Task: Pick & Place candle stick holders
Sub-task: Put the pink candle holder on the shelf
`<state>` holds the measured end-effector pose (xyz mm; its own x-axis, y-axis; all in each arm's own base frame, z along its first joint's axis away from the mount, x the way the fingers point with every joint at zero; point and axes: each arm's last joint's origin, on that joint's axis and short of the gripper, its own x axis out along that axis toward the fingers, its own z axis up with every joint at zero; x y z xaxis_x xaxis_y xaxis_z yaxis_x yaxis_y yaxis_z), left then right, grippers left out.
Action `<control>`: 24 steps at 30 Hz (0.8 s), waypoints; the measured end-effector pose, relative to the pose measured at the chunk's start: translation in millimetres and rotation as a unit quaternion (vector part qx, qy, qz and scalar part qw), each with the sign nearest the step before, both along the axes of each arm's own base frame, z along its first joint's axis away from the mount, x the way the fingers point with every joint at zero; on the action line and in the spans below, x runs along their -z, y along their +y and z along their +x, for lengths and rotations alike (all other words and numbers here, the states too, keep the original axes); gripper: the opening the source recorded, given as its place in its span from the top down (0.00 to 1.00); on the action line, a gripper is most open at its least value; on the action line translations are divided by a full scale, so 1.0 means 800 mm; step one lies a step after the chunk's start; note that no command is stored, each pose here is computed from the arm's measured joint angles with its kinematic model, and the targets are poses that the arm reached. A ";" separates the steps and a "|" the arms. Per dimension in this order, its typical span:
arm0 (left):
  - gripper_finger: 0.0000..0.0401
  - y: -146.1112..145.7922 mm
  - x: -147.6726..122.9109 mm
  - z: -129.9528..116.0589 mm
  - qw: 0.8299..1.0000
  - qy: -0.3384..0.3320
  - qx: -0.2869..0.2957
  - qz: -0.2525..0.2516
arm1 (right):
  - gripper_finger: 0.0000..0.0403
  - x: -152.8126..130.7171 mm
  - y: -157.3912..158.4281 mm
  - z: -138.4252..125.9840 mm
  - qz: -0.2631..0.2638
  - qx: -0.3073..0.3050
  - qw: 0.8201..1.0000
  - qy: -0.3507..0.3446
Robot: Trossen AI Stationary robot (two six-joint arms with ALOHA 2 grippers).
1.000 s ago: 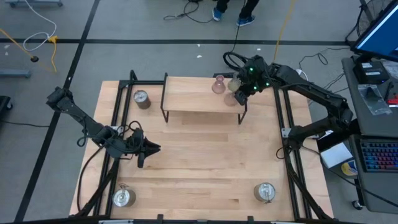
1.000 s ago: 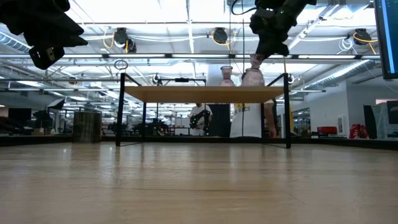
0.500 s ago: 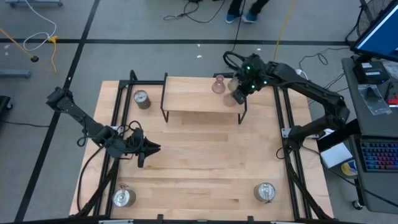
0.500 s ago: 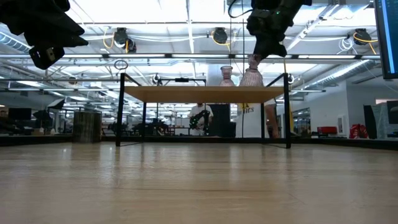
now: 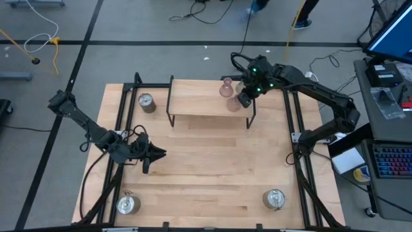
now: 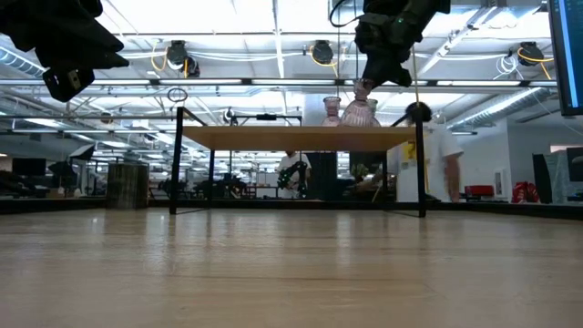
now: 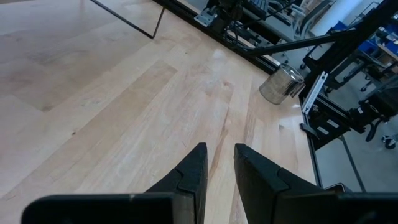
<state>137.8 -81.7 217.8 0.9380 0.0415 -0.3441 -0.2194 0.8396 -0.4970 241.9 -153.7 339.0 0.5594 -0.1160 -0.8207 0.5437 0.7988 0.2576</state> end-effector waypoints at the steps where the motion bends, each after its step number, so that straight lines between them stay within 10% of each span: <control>1: 0.80 0.000 0.000 0.000 1.000 0.000 0.000 0.000 | 0.95 0.000 0.000 -0.001 0.001 0.001 1.000 0.002; 24: 0.80 0.000 0.000 0.000 1.000 0.000 0.001 0.004 | 0.95 -0.020 -0.002 -0.004 -0.007 0.015 1.000 0.006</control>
<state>137.8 -81.7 217.8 0.9381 0.0414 -0.3438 -0.2172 0.8436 -0.4910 238.9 -155.2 355.3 0.5462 -0.1453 -0.8250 0.5708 0.7853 0.2397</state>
